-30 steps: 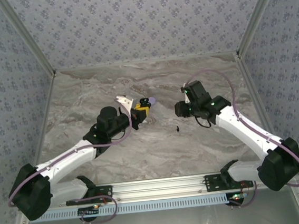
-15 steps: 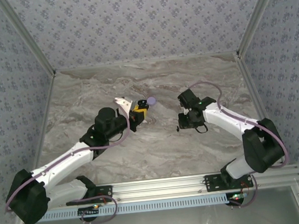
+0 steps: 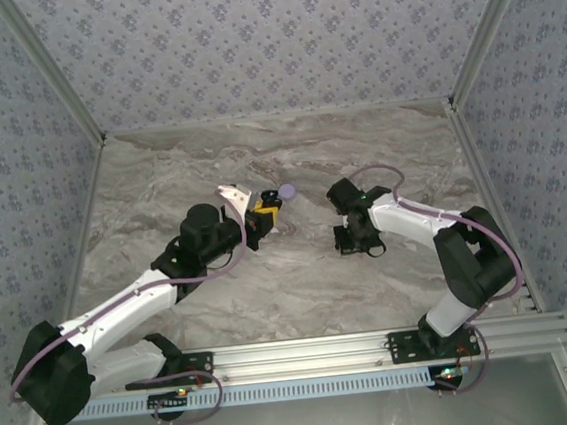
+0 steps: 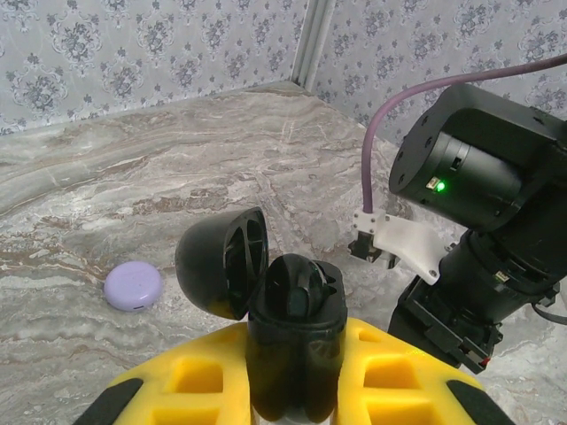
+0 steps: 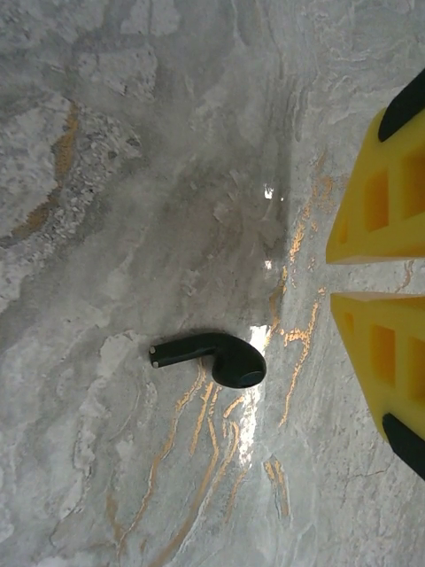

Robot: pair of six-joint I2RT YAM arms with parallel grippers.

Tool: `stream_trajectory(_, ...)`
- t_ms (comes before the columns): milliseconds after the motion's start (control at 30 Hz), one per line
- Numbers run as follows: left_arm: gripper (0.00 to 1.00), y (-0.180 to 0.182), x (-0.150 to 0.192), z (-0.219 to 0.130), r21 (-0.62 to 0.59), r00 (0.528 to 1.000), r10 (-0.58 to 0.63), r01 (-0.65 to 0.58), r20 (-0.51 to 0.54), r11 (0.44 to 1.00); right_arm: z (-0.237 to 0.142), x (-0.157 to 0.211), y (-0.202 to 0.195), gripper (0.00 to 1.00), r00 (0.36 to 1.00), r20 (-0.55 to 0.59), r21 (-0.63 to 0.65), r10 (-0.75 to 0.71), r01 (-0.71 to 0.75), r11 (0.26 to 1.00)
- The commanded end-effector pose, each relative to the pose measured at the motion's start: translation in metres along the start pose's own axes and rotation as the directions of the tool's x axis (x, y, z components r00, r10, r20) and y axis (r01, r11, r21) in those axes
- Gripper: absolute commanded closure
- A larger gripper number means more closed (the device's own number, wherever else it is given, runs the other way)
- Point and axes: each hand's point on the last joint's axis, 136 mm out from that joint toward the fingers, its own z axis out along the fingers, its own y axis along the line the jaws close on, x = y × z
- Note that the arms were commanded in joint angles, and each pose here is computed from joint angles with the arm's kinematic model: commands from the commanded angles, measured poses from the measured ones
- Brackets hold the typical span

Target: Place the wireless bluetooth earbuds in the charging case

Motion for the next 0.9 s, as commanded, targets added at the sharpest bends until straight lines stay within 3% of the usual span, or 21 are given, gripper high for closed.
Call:
stream_trajectory(0,0.83,-0.006,-0.020,-0.004,0.006,0.998,0.023,-0.024,0.051,1.000,-0.001,-0.005,0.001,0.83,1.000,0.001,0.026,0.013,-0.013,1.000)
stream_trajectory(867,0.84,-0.005,-0.017,-0.004,0.003,0.999,0.020,-0.021,0.043,1.000,0.021,-0.031,0.037,0.87,1.000,-0.006,-0.087,0.029,-0.030,0.996)
